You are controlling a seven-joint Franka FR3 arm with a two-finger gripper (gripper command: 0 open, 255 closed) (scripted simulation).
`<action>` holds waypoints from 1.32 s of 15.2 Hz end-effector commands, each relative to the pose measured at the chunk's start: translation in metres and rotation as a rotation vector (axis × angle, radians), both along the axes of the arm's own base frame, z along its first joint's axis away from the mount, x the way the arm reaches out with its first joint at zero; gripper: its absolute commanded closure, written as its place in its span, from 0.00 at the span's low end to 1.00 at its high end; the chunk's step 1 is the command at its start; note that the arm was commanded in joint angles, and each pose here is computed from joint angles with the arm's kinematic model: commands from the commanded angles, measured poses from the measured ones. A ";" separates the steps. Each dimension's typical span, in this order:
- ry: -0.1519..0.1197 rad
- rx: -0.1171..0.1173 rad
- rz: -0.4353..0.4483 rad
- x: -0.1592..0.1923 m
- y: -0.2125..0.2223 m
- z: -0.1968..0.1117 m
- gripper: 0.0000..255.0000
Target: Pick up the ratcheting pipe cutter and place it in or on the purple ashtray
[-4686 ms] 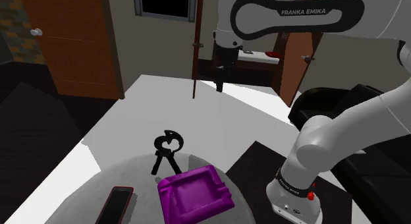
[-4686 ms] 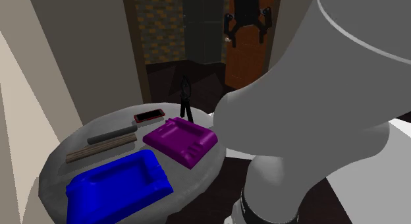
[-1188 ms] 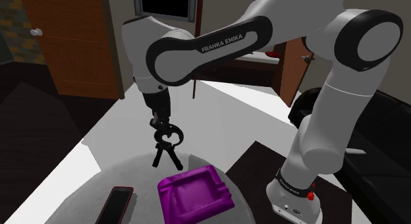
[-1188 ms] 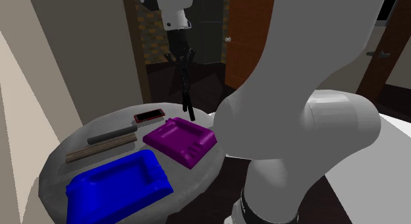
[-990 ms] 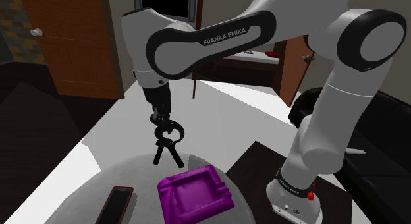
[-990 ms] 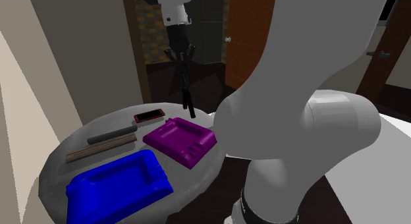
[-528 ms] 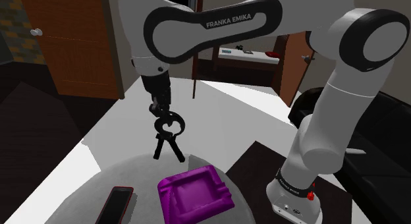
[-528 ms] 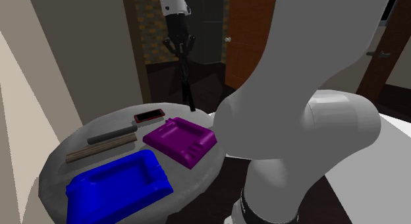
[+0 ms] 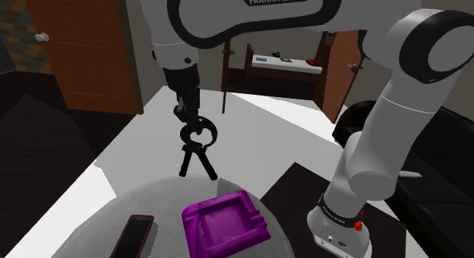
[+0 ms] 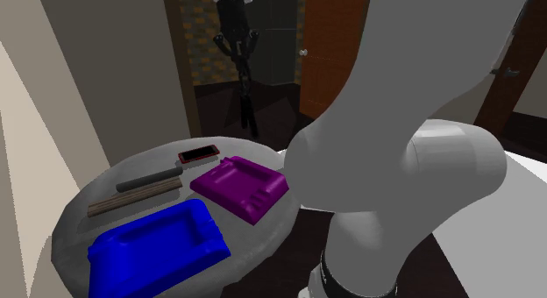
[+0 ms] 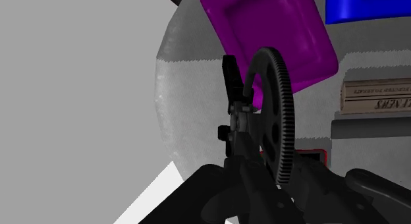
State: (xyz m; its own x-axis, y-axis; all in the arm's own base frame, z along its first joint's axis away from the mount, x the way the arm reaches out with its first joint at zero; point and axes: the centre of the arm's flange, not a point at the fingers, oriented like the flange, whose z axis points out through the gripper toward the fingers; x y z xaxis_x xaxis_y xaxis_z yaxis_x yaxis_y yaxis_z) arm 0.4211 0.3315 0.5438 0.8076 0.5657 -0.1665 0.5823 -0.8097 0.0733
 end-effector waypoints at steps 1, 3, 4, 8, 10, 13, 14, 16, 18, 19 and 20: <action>0.000 0.000 0.000 -0.021 -0.003 0.015 1.00; 0.000 0.000 0.000 -0.043 -0.005 0.029 1.00; 0.000 0.000 0.000 -0.054 -0.006 0.036 1.00; 0.000 0.000 0.000 -0.098 -0.010 0.065 1.00; 0.000 0.000 0.000 -0.121 -0.012 0.079 1.00; 0.000 0.000 0.000 -0.146 -0.015 0.095 1.00; 0.000 0.000 0.000 -0.146 -0.015 0.090 1.00; 0.000 0.000 0.000 -0.146 -0.015 0.079 1.00; 0.000 0.000 0.000 -0.146 -0.015 0.069 1.00; 0.000 0.000 0.000 -0.146 -0.015 0.064 1.00; 0.000 0.000 0.000 -0.146 -0.015 0.058 1.00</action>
